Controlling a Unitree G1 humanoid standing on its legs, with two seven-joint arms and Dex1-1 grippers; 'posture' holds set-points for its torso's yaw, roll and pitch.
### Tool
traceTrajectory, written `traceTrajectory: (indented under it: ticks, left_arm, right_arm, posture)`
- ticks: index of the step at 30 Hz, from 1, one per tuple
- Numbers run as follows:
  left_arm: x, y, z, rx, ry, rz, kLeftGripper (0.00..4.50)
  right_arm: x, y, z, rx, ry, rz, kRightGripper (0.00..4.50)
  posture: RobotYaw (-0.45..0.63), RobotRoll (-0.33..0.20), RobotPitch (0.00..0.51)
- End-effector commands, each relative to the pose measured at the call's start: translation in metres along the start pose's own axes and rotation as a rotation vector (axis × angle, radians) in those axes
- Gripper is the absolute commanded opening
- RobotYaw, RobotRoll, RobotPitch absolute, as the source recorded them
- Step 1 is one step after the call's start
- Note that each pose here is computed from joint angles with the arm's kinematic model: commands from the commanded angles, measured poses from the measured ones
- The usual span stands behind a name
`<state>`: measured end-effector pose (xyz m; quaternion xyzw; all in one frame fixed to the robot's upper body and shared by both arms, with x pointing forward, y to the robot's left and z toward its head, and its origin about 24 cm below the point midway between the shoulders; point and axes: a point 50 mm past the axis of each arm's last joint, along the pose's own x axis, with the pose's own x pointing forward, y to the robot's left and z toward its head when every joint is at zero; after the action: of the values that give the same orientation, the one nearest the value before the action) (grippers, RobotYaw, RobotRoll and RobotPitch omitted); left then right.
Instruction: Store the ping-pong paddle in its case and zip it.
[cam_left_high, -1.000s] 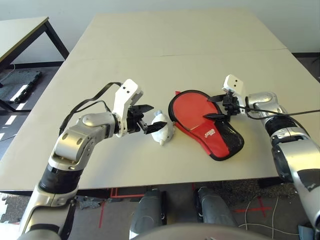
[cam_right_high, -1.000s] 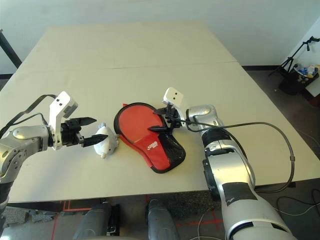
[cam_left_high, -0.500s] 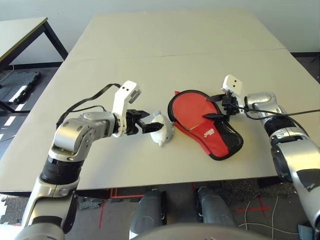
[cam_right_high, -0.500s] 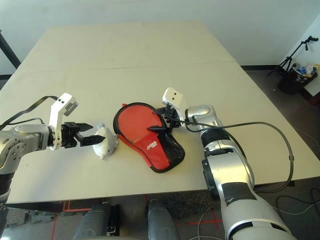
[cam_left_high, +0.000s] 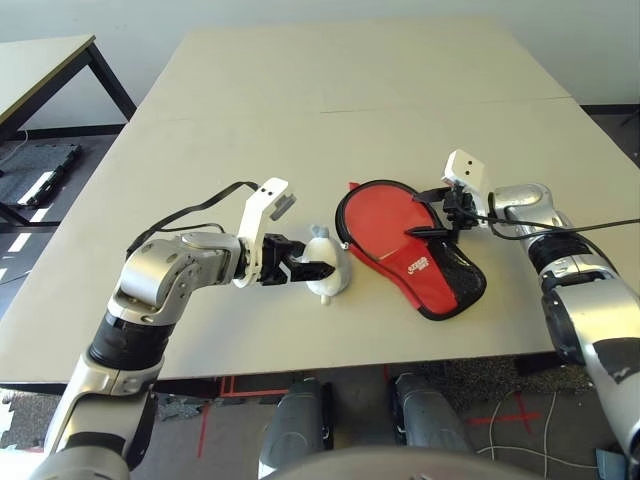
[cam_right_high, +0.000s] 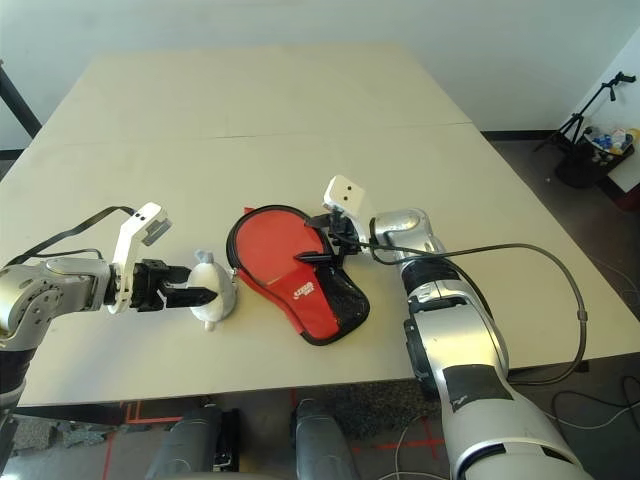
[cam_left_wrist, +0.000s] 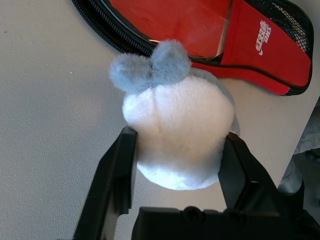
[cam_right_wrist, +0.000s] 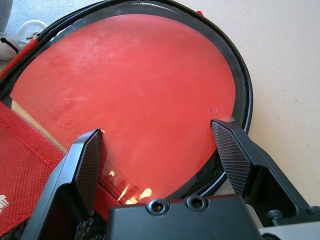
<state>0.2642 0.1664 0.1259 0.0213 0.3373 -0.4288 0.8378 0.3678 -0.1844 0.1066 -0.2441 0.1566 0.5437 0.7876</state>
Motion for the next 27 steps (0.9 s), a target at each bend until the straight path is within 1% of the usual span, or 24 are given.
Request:
traceTrajectory:
  ticks: [1,3,5,7,8,13,18,22,26,27]
  left_arm:
    - [0.0,0.001,-0.002,-0.004,0.006,0.012,1.74]
    - [-0.001,0.003,0.0,-0.002,-0.001,0.021,1.13]
    - [-0.002,0.004,0.002,0.003,-0.008,0.028,0.61]
    - [-0.003,0.007,0.005,0.009,-0.02,0.049,0.23]
    - [-0.004,0.009,0.006,0.012,-0.026,0.061,0.17]
    - [-0.007,0.02,0.015,0.032,-0.054,0.144,0.16]
    - [-0.006,0.043,0.027,0.063,-0.069,0.287,0.16]
    - [0.0,0.06,0.045,0.093,-0.1,0.38,0.16]
    - [0.006,0.071,0.058,0.119,-0.119,0.425,0.16]
    - [0.009,0.075,0.064,0.126,-0.132,0.437,0.16]
  right_arm:
    - [0.005,0.009,-0.019,0.031,0.084,0.025,4.5]
    - [0.005,0.01,-0.019,0.029,0.086,0.025,4.5]
    - [0.006,0.01,-0.019,0.026,0.09,0.025,4.5]
    - [0.007,0.011,-0.02,0.021,0.097,0.028,4.5]
    - [0.007,0.011,-0.02,0.021,0.099,0.028,4.5]
    - [0.008,0.012,-0.022,0.018,0.104,0.032,4.5]
    - [0.009,0.013,-0.022,0.018,0.104,0.035,4.5]
    - [0.011,0.015,-0.024,0.02,0.102,0.04,4.5]
    - [0.011,0.016,-0.024,0.021,0.1,0.042,4.5]
    - [0.011,0.016,-0.024,0.022,0.1,0.041,4.5]
  posture:
    - [0.05,0.0,0.104]
    - [0.05,0.0,0.104]
    - [0.05,0.0,0.104]
    - [0.05,0.0,0.104]
    - [0.05,0.0,0.104]
    - [0.05,0.0,0.104]
    - [0.04,0.0,0.104]
    - [0.03,0.0,0.102]
    - [0.02,0.0,0.1]
    - [0.02,0.0,0.1]
